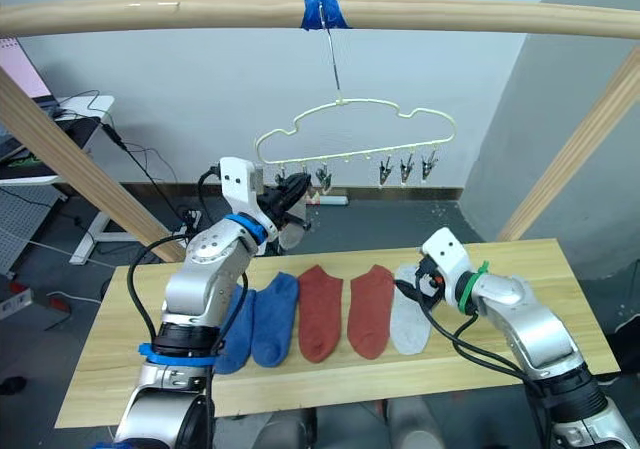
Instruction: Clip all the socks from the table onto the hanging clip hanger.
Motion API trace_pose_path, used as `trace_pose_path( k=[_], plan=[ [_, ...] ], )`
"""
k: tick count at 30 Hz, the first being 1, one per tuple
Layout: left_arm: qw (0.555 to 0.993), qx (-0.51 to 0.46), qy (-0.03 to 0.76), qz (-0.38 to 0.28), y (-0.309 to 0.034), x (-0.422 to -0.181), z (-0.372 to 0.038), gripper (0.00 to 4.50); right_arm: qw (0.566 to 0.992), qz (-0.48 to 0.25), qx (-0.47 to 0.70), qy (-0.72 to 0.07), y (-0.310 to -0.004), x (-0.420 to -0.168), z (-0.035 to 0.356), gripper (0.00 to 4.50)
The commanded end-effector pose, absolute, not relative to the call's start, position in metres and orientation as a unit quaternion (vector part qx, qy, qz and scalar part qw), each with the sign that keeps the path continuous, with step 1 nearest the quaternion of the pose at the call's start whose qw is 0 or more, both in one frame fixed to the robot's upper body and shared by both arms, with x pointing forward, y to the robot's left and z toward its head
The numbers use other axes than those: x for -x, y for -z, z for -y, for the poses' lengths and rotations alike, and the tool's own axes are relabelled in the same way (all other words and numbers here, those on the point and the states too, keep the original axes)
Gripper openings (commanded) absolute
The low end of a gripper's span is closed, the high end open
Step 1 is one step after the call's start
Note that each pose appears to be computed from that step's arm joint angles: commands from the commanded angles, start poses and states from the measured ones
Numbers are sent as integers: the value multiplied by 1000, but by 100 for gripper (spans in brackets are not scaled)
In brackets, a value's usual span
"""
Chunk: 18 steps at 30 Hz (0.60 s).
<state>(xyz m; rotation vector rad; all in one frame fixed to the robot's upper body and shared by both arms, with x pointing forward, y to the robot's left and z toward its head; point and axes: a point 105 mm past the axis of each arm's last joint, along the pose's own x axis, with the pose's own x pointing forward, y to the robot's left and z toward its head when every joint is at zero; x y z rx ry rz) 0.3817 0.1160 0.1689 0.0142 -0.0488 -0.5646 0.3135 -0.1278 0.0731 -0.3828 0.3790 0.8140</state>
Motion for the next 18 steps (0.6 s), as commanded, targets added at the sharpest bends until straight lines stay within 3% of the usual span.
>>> trace_pose_path(
  k=[1,6,13,16,18],
  plan=[
    [942,52,325,-63,-156,-370,-127,1,849,-221,241,-416,-38,-320,127,450],
    [912,133,366,-130,-159,-357,-126,1,820,-251,295,-420,-7,-339,130,450],
    [895,168,376,-170,-160,-350,-123,1,828,-264,281,-408,4,-353,131,450],
    [894,157,380,-179,-156,-345,-123,0,823,-280,265,-417,11,-348,133,396],
    [894,154,381,-176,-157,-345,-123,0,820,-278,261,-427,12,-343,133,323]
  ],
)
